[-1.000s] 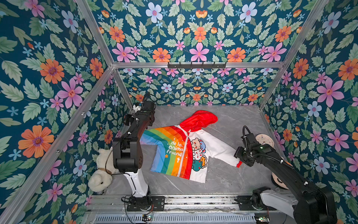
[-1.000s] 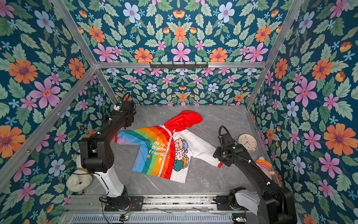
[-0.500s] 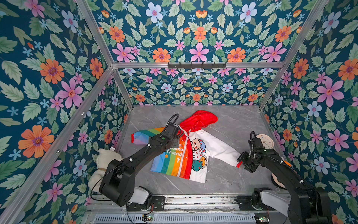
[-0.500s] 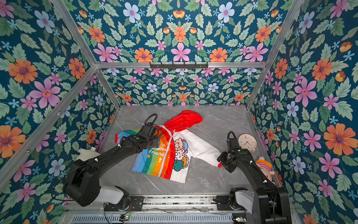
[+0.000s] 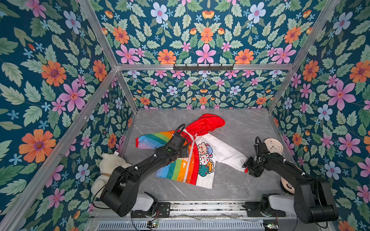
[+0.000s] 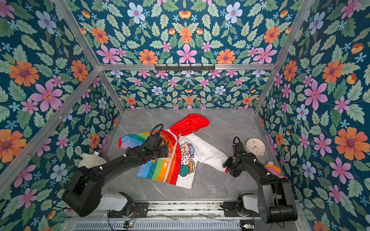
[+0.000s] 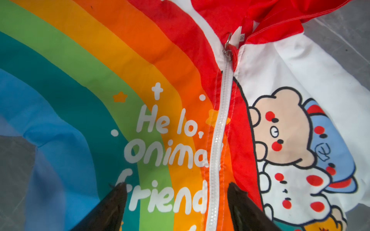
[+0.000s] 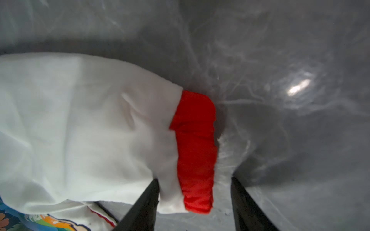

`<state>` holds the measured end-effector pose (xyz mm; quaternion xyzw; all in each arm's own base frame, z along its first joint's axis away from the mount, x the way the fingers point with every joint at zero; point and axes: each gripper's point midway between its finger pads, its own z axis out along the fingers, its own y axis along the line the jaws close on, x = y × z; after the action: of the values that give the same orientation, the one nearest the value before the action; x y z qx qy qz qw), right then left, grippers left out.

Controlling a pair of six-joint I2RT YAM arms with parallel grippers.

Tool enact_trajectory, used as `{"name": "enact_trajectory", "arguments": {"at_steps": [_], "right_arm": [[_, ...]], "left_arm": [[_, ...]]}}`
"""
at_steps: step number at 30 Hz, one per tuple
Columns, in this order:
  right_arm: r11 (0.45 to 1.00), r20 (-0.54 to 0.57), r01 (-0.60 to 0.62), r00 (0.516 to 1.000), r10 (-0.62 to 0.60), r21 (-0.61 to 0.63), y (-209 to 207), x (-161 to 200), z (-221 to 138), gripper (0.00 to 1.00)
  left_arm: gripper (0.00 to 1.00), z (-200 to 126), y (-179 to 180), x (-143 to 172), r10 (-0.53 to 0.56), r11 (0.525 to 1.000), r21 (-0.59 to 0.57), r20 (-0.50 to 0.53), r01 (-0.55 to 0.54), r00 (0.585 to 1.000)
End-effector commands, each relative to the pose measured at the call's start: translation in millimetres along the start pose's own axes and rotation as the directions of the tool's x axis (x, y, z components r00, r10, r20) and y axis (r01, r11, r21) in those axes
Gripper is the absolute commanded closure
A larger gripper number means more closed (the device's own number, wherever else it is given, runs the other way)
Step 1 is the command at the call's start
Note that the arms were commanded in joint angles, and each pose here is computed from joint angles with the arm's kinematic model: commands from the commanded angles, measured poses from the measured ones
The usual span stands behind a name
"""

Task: Unzip the jacket
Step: Flatten out the jacket at the center of the board.

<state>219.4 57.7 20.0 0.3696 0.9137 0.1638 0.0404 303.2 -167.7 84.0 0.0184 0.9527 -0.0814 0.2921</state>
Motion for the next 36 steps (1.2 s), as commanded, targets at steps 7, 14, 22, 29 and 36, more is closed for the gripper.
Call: {"name": "enact_trajectory", "arguments": {"at_steps": [7, 14, 22, 29, 36], "right_arm": [[0.999, 0.06, -0.002, 0.998, 0.0, 0.038, 1.2, -16.3, -2.3, 0.75], [0.997, 0.135, 0.027, 0.99, -0.036, 0.068, 11.3, -47.7, -22.9, 0.92], [0.995, 0.207, -0.014, 0.978, -0.007, 0.099, 12.1, -104.9, -47.0, 0.93], [0.968, 0.265, -0.008, 0.962, -0.061, 0.25, 15.0, -148.9, -64.3, 0.91], [0.96, 0.365, 0.012, 0.923, -0.119, 0.281, 25.7, -149.1, -99.5, 0.32]], "left_arm": [[0.17, 0.3, -2.0, 5.5, -0.028, 0.999, 0.03, 0.004, 0.028, 1.0], [0.24, 0.5, -20.1, 27.1, -0.006, 0.996, 0.086, -0.03, 0.009, 1.0], [0.26, 4.0, -62.1, 56.9, 0.022, 0.985, 0.172, -0.066, -0.01, 0.998], [0.26, 0.0, -135.9, 84.7, 0.105, 0.946, 0.317, -0.09, -0.072, 0.99], [0.19, -24.3, -166.4, 77.0, 0.137, 0.927, 0.353, -0.008, -0.126, 0.99]]}}
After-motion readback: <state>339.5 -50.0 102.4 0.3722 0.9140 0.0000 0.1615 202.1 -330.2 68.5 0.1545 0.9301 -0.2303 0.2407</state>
